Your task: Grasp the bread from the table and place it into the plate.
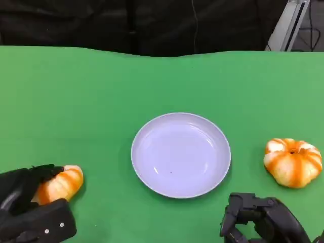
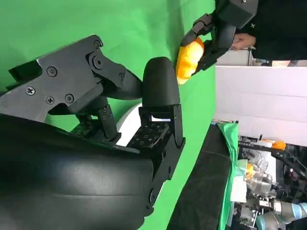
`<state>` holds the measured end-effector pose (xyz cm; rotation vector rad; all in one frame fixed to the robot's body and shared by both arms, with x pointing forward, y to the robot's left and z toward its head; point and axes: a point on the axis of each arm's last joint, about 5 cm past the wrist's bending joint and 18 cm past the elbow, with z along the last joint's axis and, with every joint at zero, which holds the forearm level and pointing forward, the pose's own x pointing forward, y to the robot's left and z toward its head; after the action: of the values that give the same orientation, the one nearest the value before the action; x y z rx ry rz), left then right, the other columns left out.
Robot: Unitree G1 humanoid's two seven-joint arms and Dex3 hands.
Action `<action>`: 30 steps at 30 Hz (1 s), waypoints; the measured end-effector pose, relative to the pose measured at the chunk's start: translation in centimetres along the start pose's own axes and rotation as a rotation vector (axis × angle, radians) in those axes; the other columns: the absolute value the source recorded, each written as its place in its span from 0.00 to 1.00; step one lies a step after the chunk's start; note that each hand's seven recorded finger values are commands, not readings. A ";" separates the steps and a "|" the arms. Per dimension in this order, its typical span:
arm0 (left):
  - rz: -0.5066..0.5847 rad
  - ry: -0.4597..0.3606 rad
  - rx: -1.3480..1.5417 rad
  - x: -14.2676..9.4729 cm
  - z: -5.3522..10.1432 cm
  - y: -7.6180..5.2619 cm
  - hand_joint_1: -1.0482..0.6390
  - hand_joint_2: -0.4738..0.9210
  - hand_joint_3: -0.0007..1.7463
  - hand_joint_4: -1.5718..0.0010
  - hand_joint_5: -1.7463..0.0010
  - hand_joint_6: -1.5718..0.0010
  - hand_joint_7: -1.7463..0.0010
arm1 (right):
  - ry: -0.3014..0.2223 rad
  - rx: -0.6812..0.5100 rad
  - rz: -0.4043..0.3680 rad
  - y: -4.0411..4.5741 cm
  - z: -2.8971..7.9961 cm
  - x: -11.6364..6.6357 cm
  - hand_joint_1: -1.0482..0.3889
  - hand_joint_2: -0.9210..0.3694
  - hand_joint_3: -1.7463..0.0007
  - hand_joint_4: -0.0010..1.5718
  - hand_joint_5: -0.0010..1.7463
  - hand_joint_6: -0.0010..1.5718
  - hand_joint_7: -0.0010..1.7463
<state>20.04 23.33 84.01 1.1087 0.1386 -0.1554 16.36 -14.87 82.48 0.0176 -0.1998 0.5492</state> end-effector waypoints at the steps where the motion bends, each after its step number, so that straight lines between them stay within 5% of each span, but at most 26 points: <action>1: 0.000 0.000 0.000 0.0 0.0 0.0 0.09 1.00 0.11 0.59 1.00 0.55 1.00 | 0.000 0.000 0.000 0.00 0.0 0.0 0.66 0.24 0.44 0.52 0.89 0.53 0.74; 3: 0.000 0.000 0.000 0.0 0.0 0.0 0.19 0.98 0.08 0.59 1.00 0.55 1.00 | 0.000 0.000 0.000 0.00 0.0 0.0 0.65 0.24 0.44 0.52 0.89 0.53 0.74; 5: -0.003 0.001 -0.003 0.0 0.0 0.0 0.40 0.90 0.04 0.58 1.00 0.54 1.00 | 0.000 0.000 0.000 0.00 0.0 0.0 0.65 0.24 0.44 0.52 0.89 0.53 0.74; 7: -0.020 0.000 -0.013 0.0 0.0 0.1 0.44 0.89 0.03 0.58 1.00 0.54 1.00 | -0.001 0.001 0.000 0.00 0.0 0.0 0.65 0.24 0.44 0.52 0.89 0.53 0.74; 28: -0.036 -0.008 -0.028 0.1 0.1 0.4 0.46 0.90 0.00 0.58 1.00 0.54 1.00 | -0.001 0.001 0.000 0.00 0.0 0.0 0.65 0.24 0.43 0.52 0.89 0.53 0.74; 30: -0.036 -0.008 -0.028 0.1 0.1 0.4 0.47 0.90 0.00 0.54 0.99 0.47 0.98 | -0.001 0.001 0.001 0.00 0.0 0.0 0.65 0.24 0.43 0.52 0.89 0.53 0.74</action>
<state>20.18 23.36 84.38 1.0783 0.1536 -0.1896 16.37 -14.87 82.49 0.0185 -0.2002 0.5499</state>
